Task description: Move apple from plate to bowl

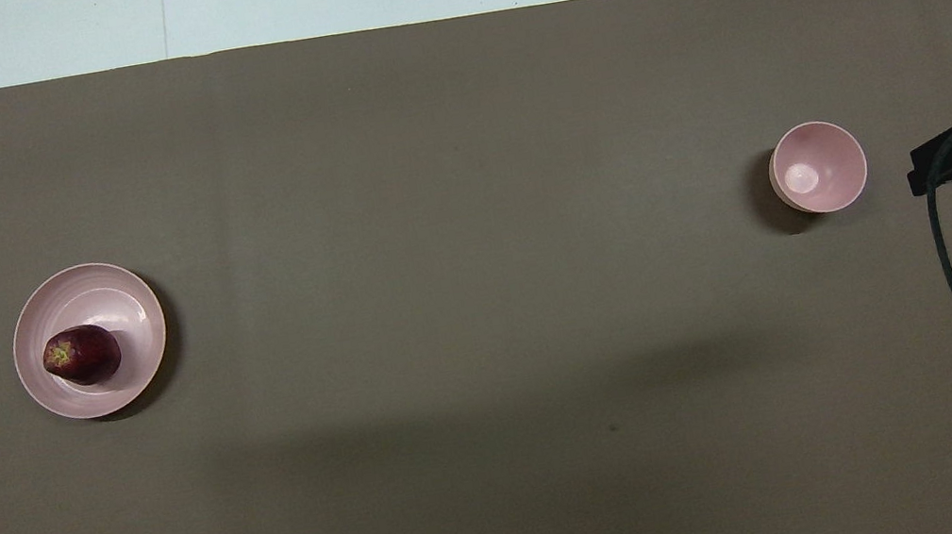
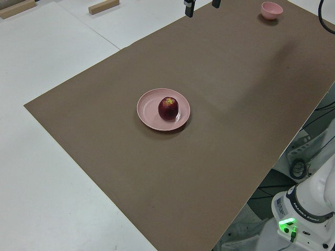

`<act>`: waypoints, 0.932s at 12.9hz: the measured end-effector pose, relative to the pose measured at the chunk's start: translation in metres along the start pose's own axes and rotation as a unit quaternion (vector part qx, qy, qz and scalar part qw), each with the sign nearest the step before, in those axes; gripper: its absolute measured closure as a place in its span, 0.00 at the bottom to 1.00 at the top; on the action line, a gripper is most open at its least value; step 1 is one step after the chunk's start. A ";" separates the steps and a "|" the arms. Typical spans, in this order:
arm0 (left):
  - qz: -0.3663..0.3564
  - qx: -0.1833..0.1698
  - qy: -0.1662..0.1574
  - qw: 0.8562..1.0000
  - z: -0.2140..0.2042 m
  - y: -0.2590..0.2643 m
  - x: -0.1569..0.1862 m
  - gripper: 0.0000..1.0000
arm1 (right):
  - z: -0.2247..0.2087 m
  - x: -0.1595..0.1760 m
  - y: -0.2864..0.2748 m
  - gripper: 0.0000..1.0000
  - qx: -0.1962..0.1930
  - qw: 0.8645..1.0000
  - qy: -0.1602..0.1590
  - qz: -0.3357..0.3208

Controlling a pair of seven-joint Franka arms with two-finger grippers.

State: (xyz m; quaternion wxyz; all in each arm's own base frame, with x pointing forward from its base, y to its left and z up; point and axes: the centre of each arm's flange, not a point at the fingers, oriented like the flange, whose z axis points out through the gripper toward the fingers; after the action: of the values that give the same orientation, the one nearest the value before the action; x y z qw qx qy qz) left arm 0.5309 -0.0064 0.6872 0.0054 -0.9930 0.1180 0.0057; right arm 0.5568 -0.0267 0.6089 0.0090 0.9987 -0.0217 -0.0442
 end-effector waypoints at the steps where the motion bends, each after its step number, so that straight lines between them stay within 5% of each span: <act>1: 0.000 0.000 0.000 1.000 0.000 0.000 0.000 0.00 | 0.000 0.000 0.000 0.00 0.000 1.000 0.000 0.000; 12: 0.000 -0.004 0.008 1.000 0.019 -0.006 0.003 0.00 | 0.000 0.000 0.000 0.00 0.000 1.000 0.000 0.000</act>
State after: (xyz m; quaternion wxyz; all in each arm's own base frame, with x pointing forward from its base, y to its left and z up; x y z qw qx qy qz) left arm 0.5349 -0.0011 0.6681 0.0004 -0.9931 0.1176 -0.0014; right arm 0.5568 -0.0267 0.6089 0.0090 0.9987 -0.0217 -0.0441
